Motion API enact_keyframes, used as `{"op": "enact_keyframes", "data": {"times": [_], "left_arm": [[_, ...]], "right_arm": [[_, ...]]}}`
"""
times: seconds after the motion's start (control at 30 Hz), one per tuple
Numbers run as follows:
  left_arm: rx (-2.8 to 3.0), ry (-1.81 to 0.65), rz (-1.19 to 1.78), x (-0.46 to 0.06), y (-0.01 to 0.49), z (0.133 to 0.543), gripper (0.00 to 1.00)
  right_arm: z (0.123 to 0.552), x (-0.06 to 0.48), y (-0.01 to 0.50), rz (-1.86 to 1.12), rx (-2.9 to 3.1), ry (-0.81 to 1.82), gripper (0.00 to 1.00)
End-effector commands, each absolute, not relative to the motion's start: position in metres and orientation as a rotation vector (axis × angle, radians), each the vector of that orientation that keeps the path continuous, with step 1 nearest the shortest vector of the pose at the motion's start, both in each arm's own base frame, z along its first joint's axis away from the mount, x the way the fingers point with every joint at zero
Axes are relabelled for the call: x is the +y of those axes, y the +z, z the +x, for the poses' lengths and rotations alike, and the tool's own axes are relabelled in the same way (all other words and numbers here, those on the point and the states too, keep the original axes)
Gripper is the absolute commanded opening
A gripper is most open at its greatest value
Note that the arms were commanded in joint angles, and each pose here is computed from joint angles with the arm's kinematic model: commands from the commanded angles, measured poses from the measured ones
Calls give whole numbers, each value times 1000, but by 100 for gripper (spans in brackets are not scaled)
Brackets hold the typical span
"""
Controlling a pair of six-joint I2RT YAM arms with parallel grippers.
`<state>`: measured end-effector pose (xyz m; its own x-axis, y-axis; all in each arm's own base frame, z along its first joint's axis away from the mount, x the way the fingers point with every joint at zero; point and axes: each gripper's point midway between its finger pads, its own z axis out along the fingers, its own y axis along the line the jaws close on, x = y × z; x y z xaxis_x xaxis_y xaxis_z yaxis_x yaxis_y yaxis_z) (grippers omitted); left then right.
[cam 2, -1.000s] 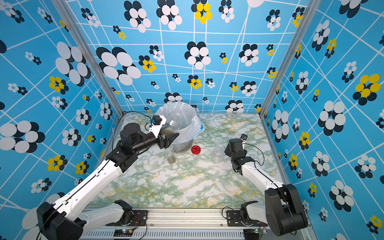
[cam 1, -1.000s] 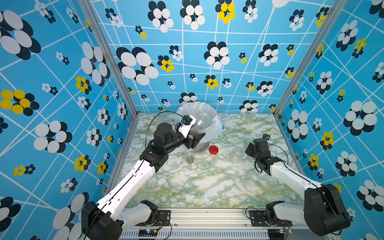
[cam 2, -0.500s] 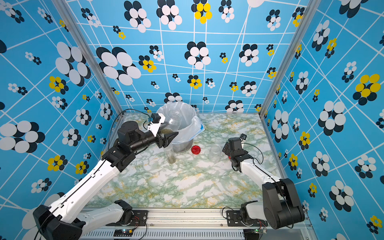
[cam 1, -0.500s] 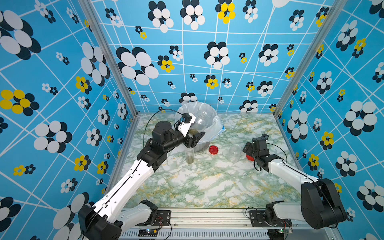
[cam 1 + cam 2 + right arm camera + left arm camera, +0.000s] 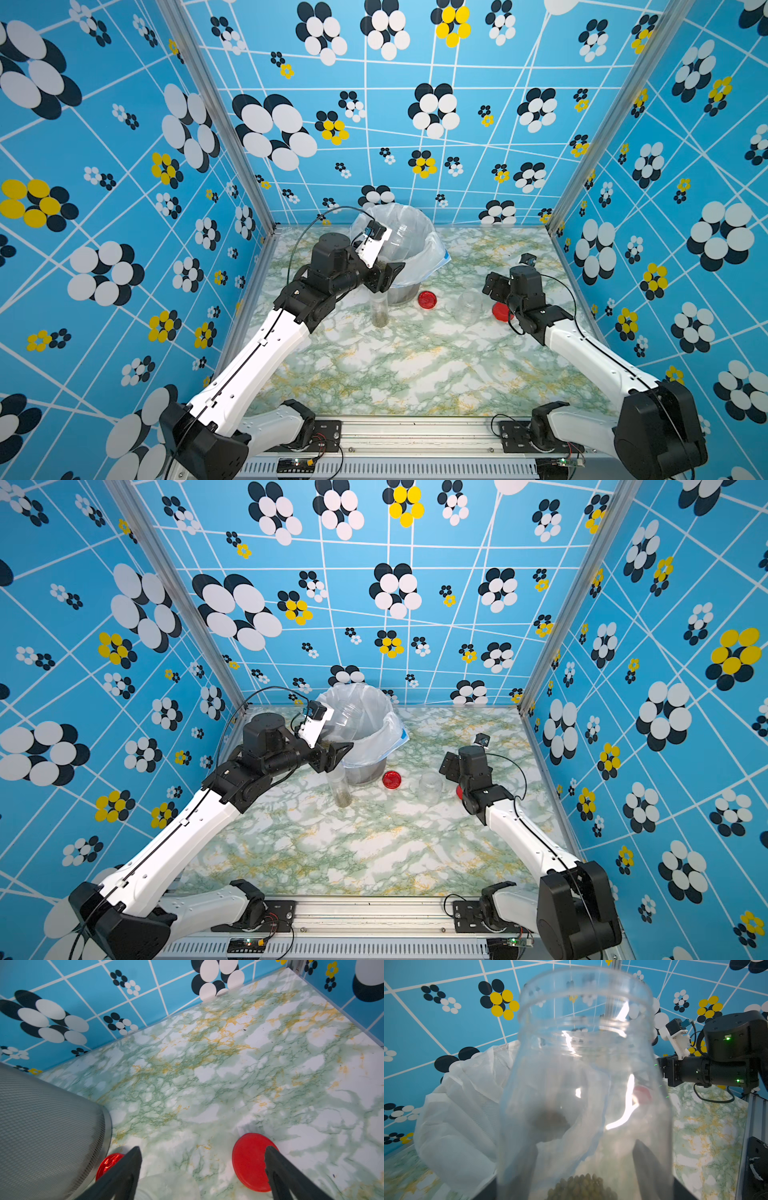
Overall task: Empty moldy mung beans from jars
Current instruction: Place the lid at the center of the board, then pour the moldy mung beans from the jar into the trash bin.
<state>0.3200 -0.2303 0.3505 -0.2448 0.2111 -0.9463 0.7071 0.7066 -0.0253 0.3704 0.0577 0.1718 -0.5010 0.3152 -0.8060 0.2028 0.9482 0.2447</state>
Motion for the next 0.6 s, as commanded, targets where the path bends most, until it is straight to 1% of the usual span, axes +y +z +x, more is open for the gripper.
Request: {"op": "enact_keyframes", "data": {"times": [0.0,0.17,0.3,0.43,0.57], "left_arm": [[1850,-495,696,-224,359,327,64],[1964,-427,647,-218,364,342,63],[2087,-360,636,-212,351,353,63],[2195,-238,634,-200,338,364,63],[2246,-113,642,-190,337,374,63]], "right_arm": [[364,72,201,269,2078,207,99],[349,74,226,240,2010,263,99],[338,73,240,228,1974,284,99],[329,75,251,213,1950,311,99],[325,80,257,191,1937,349,99]]}}
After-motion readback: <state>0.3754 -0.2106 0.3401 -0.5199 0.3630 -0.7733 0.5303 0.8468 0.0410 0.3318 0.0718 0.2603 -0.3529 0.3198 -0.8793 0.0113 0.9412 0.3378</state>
